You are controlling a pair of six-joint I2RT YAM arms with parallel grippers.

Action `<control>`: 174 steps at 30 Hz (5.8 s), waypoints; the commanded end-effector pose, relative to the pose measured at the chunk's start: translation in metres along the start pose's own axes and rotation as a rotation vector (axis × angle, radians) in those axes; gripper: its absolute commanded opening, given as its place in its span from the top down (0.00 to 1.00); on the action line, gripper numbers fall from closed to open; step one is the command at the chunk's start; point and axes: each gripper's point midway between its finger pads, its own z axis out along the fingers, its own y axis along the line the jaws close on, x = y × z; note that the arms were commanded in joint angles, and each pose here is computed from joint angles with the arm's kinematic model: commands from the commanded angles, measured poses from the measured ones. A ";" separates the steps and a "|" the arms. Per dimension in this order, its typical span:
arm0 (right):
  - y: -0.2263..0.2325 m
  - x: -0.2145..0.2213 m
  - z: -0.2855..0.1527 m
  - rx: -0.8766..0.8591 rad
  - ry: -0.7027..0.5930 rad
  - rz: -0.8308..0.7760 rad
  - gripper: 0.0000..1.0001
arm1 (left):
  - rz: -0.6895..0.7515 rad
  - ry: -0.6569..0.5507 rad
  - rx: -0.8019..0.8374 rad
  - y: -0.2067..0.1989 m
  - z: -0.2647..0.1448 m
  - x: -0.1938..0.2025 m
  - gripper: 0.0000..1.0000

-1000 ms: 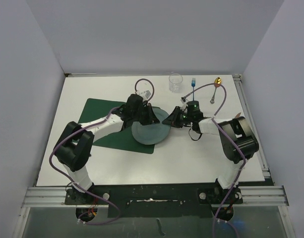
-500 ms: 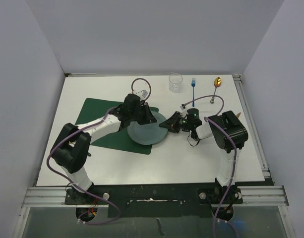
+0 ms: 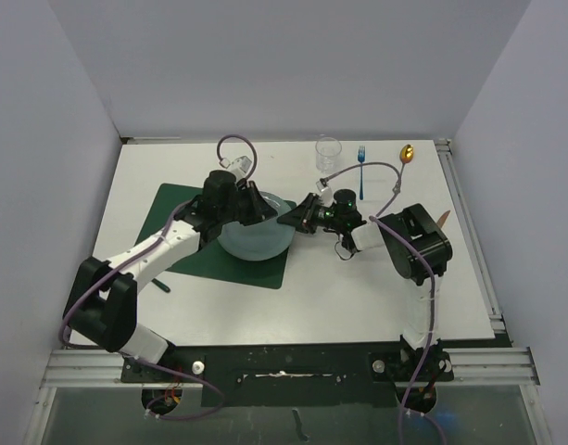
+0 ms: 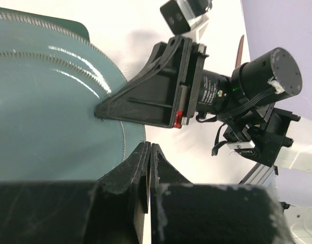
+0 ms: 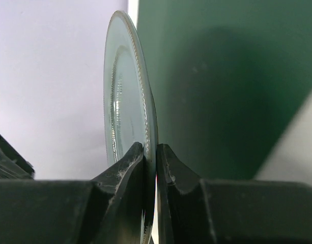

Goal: Set the dinner table for one person
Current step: Place the plate on the napkin, then adjust the napkin at the center of the board.

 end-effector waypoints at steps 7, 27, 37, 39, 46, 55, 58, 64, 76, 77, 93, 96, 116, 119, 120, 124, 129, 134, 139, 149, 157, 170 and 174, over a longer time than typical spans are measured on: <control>0.068 0.003 0.053 -0.161 0.103 -0.160 1.00 | 0.037 -0.174 -0.020 -0.002 -0.076 -0.045 1.00; 0.079 0.040 0.122 -0.211 0.225 -0.172 1.00 | 0.045 -0.284 -0.141 0.026 -0.147 -0.060 1.00; 0.063 0.041 0.133 -0.164 0.203 -0.169 1.00 | 0.040 -0.284 -0.146 0.031 -0.148 -0.058 1.00; 0.058 0.044 0.137 -0.153 0.204 -0.172 1.00 | 0.041 -0.286 -0.148 0.032 -0.149 -0.057 1.00; 0.049 0.052 0.155 -0.141 0.218 -0.167 1.00 | 0.042 -0.298 -0.160 0.034 -0.157 -0.058 1.00; 0.041 0.059 0.149 -0.086 0.230 -0.204 0.96 | 0.048 -0.300 -0.162 0.035 -0.159 -0.059 1.00; 0.041 0.057 0.141 -0.042 0.226 -0.247 0.82 | 0.043 -0.295 -0.153 0.035 -0.156 -0.057 1.00; 0.052 0.044 0.127 0.058 0.203 -0.389 0.68 | 0.024 -0.279 -0.110 0.033 -0.148 -0.053 1.00; 0.067 0.007 0.098 0.175 0.136 -0.548 0.61 | 0.013 -0.266 -0.123 0.041 -0.140 -0.051 1.00; 0.067 0.004 0.095 0.181 0.130 -0.553 0.61 | 0.012 -0.265 -0.119 0.040 -0.140 -0.051 1.00; 0.046 0.016 0.045 0.312 0.101 -0.555 0.91 | -0.025 -0.261 -0.434 0.121 -0.118 -0.045 1.00; 0.038 0.031 0.039 0.334 0.115 -0.554 1.00 | -0.069 -0.279 -0.566 0.154 -0.116 -0.040 1.00; -0.004 0.071 0.040 0.562 0.202 -0.613 1.00 | -0.208 -0.397 -0.924 0.235 -0.163 -0.058 0.96; -0.017 0.067 0.029 0.656 0.205 -0.613 1.00 | -0.213 -0.429 -0.911 0.231 -0.169 -0.062 0.95; -0.022 0.067 0.025 0.685 0.207 -0.611 1.00 | -0.215 -0.435 -0.909 0.231 -0.170 -0.064 0.95; -0.036 0.064 0.013 0.777 0.203 -0.603 1.00 | -0.218 -0.441 -0.910 0.230 -0.172 -0.066 0.95; -0.046 0.070 0.010 0.804 0.213 -0.581 1.00 | -0.236 -0.442 -1.005 0.256 -0.175 -0.065 0.94; -0.047 0.075 0.010 0.801 0.215 -0.573 1.00 | -0.305 -0.416 -1.127 0.304 -0.177 -0.070 0.94; -0.042 0.078 0.012 0.784 0.212 -0.570 1.00 | -0.381 -0.419 -1.137 0.331 -0.169 -0.083 0.95; -0.023 0.088 0.022 0.712 0.206 -0.589 1.00 | -0.395 -0.446 -1.223 0.361 -0.163 -0.139 0.96; -0.014 0.089 0.022 0.684 0.173 -0.594 1.00 | -0.313 -0.318 -1.338 0.383 -0.161 -0.161 0.96; -0.011 0.085 0.002 0.712 0.127 -0.606 1.00 | -0.366 -0.152 -1.308 0.412 -0.142 -0.118 0.97; -0.006 0.082 -0.003 0.715 0.104 -0.612 1.00 | -0.377 -0.088 -1.284 0.416 -0.132 -0.107 0.99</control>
